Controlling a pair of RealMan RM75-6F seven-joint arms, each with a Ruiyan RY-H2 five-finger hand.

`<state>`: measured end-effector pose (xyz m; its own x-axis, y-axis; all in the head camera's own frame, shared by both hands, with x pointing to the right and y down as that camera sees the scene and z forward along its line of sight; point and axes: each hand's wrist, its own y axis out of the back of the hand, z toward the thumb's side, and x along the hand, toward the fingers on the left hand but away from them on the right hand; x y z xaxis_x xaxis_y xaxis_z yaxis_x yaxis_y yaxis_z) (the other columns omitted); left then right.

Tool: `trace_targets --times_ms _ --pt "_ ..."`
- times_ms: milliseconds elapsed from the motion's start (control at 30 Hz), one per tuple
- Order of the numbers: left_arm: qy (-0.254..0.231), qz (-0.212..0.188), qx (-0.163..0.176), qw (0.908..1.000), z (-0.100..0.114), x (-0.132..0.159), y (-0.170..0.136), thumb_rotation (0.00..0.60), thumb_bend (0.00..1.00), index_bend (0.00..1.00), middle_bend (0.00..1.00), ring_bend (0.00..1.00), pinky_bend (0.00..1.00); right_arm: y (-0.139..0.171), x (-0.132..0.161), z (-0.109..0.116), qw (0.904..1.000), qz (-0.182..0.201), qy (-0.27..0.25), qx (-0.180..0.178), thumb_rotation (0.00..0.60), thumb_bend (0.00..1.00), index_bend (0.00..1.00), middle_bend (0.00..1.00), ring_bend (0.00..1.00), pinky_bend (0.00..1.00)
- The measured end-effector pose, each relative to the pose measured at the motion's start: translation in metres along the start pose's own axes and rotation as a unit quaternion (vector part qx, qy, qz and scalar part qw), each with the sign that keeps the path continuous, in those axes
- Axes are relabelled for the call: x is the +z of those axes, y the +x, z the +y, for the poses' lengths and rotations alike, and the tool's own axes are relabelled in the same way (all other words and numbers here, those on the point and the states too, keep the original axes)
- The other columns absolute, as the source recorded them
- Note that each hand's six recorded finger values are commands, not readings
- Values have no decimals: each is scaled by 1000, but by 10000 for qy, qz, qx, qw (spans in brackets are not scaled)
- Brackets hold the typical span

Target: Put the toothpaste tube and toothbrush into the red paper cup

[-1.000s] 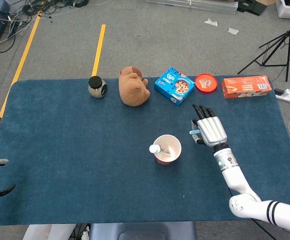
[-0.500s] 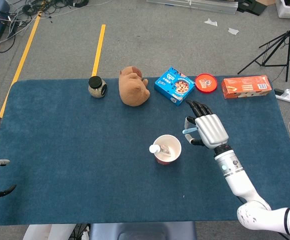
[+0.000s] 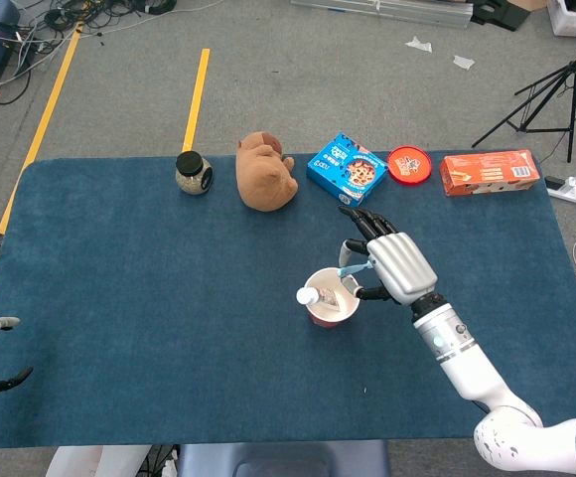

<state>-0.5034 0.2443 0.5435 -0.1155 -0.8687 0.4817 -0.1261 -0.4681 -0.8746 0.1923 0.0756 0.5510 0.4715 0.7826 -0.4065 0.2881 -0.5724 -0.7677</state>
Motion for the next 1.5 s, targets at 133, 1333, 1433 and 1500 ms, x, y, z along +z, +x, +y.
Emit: trace_targets --times_ms 133,1333,1433,1500 --pt "-6 18 -3 10000 0 -1 0 600 0 295 356 257 307 -2 10 -6 9997 159 -176 85 600 265 590 78 0 130" --pt "-72 23 57 10000 5 -3 -1 600 0 295 356 257 308 -19 -2 -57 9960 79 -701 555 600 264 590 79 0 130" --pt "-74 23 59 10000 5 -3 -1 600 0 295 357 257 308 -19 -6 -61 9955 34 -745 592 600 264 590 79 0 130" --pt "-74 20 59 10000 5 -3 -1 600 0 295 357 257 308 -19 -8 -63 9952 6 -759 614 600 263 590 79 0 130"
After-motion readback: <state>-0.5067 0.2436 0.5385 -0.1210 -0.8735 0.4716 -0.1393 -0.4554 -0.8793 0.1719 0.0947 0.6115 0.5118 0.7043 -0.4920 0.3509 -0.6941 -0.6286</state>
